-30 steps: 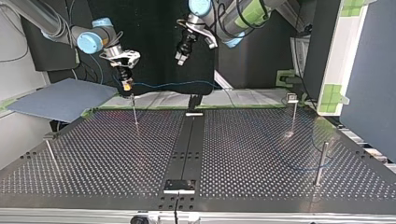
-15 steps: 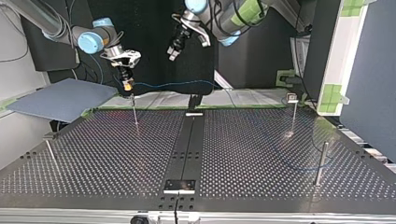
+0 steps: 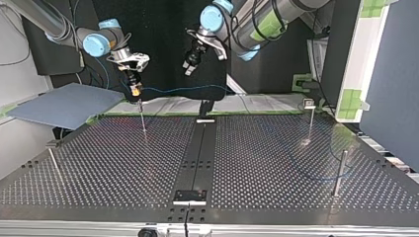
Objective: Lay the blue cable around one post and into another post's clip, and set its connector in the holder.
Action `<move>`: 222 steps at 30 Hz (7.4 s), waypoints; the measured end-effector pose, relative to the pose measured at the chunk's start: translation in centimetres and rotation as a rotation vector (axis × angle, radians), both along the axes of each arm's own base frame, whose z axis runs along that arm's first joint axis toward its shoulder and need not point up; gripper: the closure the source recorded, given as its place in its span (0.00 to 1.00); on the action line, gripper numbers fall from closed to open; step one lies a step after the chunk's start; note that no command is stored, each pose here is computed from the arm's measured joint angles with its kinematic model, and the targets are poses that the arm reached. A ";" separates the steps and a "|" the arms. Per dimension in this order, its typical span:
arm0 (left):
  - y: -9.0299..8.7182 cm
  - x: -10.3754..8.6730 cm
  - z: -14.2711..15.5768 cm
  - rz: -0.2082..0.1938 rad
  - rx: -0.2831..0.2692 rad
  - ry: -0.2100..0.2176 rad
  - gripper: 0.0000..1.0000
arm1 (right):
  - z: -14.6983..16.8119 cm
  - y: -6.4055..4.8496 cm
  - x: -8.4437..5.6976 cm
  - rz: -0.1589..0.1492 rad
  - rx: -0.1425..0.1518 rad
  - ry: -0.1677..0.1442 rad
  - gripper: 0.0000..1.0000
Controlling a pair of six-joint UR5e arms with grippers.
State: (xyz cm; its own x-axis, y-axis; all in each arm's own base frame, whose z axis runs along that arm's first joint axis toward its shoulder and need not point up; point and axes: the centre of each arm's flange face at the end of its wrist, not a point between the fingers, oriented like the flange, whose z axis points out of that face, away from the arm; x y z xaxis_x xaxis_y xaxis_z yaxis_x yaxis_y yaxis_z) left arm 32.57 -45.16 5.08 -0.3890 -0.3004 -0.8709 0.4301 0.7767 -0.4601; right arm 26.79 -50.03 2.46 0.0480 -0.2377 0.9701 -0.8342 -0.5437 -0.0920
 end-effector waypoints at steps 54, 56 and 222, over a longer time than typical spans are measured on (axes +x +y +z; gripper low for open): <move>-8.7 4.6 -6.3 0.037 -0.028 0.039 0.00 | 0.2 0.9 1.7 0.122 0.012 -0.058 1.00; -9.1 4.5 -6.6 0.039 -0.023 0.041 0.00 | 0.2 1.0 1.8 0.130 0.013 -0.060 1.00; -22.1 11.0 -7.1 0.122 -0.043 -0.042 1.00 | -1.3 -5.4 -7.2 -0.092 0.081 -0.200 1.00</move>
State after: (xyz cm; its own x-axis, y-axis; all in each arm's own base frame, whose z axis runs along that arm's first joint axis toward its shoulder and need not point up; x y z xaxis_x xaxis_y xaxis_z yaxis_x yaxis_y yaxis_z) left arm 43.56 -67.25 -1.98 -0.3110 -0.3807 -0.8708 0.3534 0.8043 -0.4778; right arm 19.55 -55.46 1.13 -0.1687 -0.3101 0.9356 -0.8407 -0.4503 -0.3009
